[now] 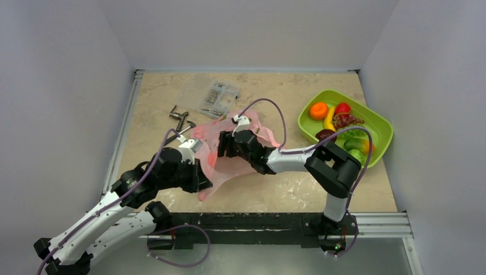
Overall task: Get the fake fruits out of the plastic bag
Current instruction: Take out the fake fruit from the plastic bag.
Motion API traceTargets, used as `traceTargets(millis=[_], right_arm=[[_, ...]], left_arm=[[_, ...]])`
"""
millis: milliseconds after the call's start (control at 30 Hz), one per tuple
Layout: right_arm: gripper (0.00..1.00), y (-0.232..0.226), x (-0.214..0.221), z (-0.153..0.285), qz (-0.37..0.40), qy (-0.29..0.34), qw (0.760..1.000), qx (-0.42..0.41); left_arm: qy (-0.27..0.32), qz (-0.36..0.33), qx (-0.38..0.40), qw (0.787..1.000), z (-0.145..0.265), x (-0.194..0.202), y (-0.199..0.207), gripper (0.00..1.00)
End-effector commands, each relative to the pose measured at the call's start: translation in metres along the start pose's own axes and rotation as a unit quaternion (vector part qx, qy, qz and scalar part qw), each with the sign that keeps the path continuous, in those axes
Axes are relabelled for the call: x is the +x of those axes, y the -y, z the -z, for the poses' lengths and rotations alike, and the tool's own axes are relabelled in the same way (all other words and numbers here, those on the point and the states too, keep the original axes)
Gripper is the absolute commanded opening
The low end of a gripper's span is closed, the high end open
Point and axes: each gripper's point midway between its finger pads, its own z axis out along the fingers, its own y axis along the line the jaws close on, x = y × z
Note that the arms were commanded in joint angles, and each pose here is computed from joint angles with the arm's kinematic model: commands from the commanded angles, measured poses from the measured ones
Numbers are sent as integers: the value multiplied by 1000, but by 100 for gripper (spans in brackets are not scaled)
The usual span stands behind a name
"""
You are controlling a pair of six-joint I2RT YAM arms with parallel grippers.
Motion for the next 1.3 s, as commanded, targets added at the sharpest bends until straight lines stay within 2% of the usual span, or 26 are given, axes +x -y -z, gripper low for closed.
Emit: traceTargets(millis=[0, 200, 367, 467, 567, 667, 700, 767, 900, 1133, 1267], right_arm=[[75, -2, -32, -20, -74, 56, 995, 47], [92, 30, -29, -39, -98, 83, 982, 137], [91, 59, -12, -57, -115, 87, 965, 217], [80, 68, -9, -61, -101, 90, 962, 236], [54, 65, -18, -55, -76, 100, 966, 226], [37, 48, -32, -43, -48, 100, 975, 191], [29, 42, -35, -38, -37, 96, 979, 175], [22, 27, -41, -25, -21, 89, 986, 136], [1, 2, -39, 4, -1, 58, 997, 56], [0, -39, -11, 49, 16, -19, 995, -94], [0, -54, -6, 73, 21, -36, 988, -151]], left_arm=[[5, -2, 28, 1000, 2, -3, 13, 0], [7, -5, 30, 1000, 3, -5, 14, 0], [2, -5, 27, 1000, 1, -3, 13, 0], [6, -2, 25, 1000, 3, -4, 12, 0], [12, 1, 10, 1000, 5, -4, 6, 0], [19, 6, -6, 1000, 6, -3, -1, 0], [22, 8, -11, 1000, 6, -4, -3, 0], [28, 14, -24, 999, 5, -5, -8, 0], [36, 17, -26, 999, 4, -10, -7, 0], [49, 23, -27, 998, 3, -17, -5, 0], [42, 25, -26, 998, -1, -17, -4, 0]])
